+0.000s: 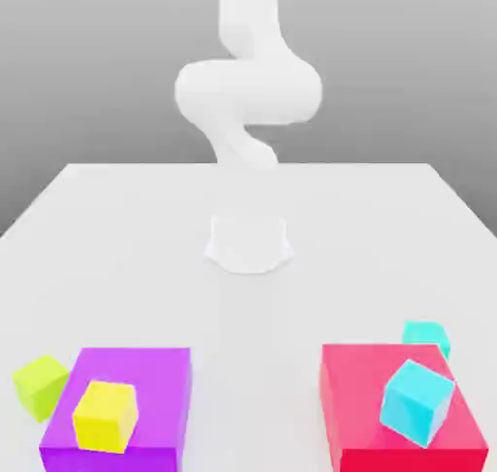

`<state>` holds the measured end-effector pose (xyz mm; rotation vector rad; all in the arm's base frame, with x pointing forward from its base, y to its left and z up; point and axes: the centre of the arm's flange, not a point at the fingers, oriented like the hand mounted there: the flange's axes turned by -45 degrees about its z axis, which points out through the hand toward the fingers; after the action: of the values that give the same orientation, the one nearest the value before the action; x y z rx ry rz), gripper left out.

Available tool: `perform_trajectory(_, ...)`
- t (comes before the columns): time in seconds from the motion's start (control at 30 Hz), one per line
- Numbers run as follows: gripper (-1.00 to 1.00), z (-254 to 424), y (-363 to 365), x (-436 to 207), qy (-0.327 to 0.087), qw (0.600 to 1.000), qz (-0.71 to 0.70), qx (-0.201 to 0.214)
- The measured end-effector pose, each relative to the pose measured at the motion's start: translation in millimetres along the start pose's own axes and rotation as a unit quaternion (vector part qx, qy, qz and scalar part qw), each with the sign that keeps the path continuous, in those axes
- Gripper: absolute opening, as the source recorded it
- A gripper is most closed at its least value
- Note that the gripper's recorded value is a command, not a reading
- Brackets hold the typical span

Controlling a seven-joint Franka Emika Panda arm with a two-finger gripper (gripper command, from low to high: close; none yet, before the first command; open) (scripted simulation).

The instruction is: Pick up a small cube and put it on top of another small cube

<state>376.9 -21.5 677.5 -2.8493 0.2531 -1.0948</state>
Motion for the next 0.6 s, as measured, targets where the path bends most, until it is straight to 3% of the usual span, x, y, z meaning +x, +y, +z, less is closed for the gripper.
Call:
perform_trajectory(0.13, 0.00, 73.8, 39.6, -2.6, -0.053, 0.988, 0.144, -0.008)
perform_trajectory(0.3, 0.00, 156.6, 90.6, -23.1, -0.107, 0.943, 0.314, -0.039)
perform_trajectory(0.6, 0.00, 277.6, 188.5, -102.2, -0.161, 0.782, 0.584, -0.147)
